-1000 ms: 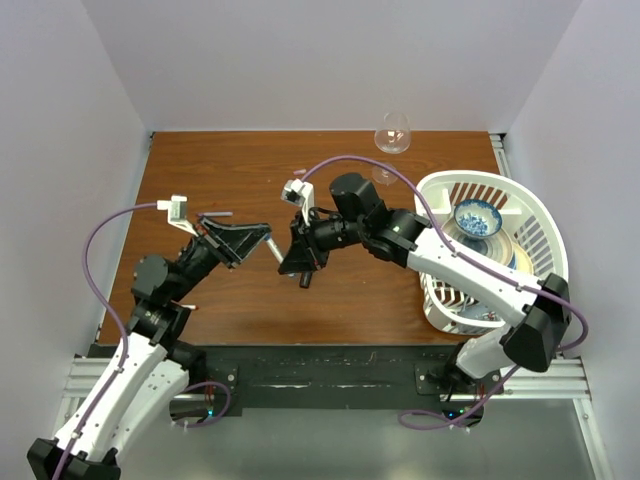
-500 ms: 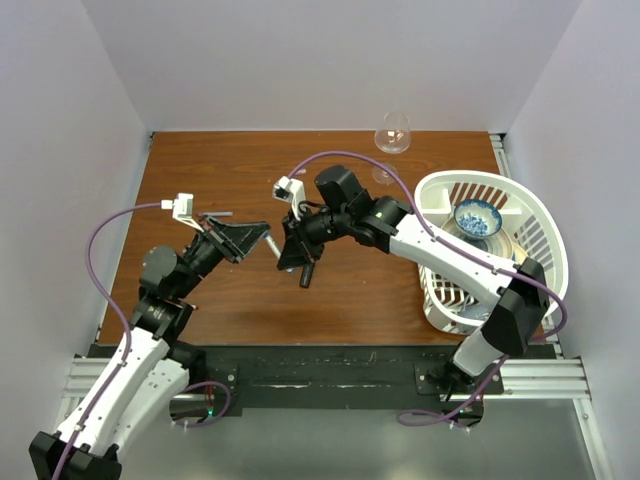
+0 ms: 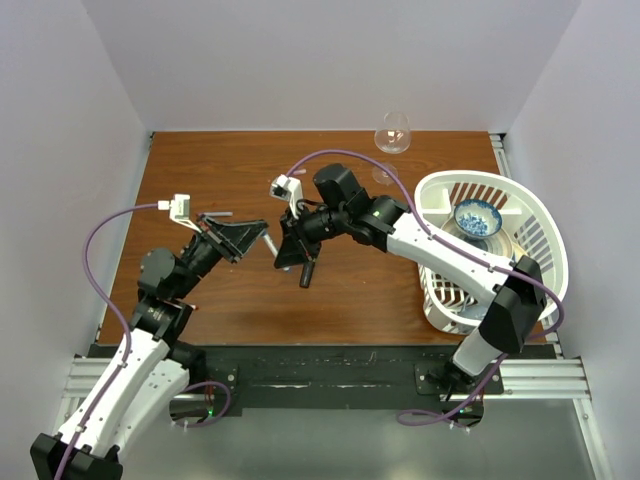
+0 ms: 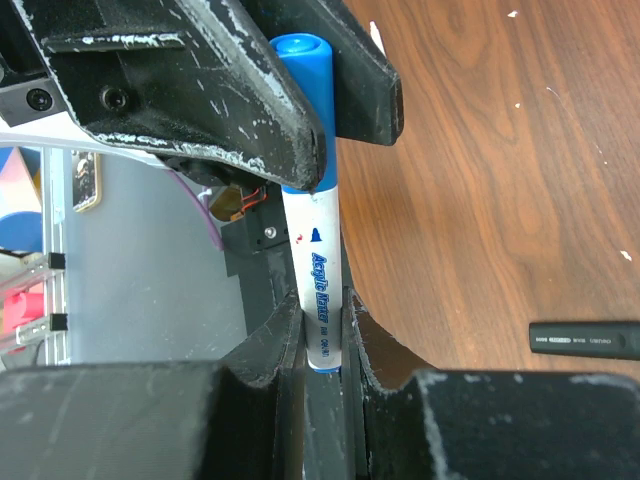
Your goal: Insert the pens into the pen caps
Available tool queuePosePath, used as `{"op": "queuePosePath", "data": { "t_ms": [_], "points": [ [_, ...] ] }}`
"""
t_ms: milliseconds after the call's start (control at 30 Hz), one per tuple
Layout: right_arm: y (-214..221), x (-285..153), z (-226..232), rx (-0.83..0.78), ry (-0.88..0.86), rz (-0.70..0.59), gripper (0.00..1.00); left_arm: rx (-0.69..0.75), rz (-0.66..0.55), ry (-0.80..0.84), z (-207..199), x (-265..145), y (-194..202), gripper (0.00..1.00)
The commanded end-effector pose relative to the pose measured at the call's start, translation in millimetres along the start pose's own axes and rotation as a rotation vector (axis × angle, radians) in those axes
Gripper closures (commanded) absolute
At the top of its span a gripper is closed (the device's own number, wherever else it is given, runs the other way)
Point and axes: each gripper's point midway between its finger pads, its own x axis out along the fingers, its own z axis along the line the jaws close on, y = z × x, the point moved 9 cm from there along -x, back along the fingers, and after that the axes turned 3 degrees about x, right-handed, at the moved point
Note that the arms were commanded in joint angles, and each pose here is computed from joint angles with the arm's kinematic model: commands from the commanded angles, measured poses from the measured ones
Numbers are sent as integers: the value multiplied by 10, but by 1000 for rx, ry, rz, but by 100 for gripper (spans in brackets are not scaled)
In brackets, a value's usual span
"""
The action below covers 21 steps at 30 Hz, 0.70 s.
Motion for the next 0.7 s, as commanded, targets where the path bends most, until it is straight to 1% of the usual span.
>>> {"op": "queuePosePath", "data": {
  "t_ms": [0,167,200,267,300,333,367,400,433,467,500,567,600,667],
  "points": [
    [-1496,-522,202,-388,30,-746,100,-234,611,138,-5,-393,716,100],
    [-1386,-449,131,-375,8,-722,100,-208,576,164,-25,-348,677,100],
    [-1325,-405,80,-358,15,-698,100,-206,569,156,-26,-331,662,100],
    [-1241,-383,14,-340,56,-653,100,-172,529,119,-40,-245,577,100],
    [-1164,-348,-42,-320,73,-629,100,-127,495,75,-65,-181,477,100],
    [-1120,-386,-18,-312,82,-627,100,-135,520,5,-2,-127,482,100],
    [-1047,-384,-44,-291,92,-609,96,-115,508,-32,8,-75,436,100],
    [-883,-330,-126,-258,107,-570,92,-81,474,-99,4,-6,334,100],
    [-825,-411,-57,-256,106,-575,87,-83,477,-146,52,69,314,100],
    [-743,-423,-69,-240,111,-566,83,-74,466,-164,56,122,271,100],
    [-537,-380,-145,-201,122,-528,77,-48,435,-167,9,199,168,100],
    [-363,-444,-90,-145,114,-517,69,-37,430,-215,53,322,108,100],
    [-170,-400,-162,-99,122,-471,61,-9,406,-234,15,386,6,100],
    [100,-445,-171,-36,143,-425,57,4,414,-281,82,503,-33,100]
  ]
}}
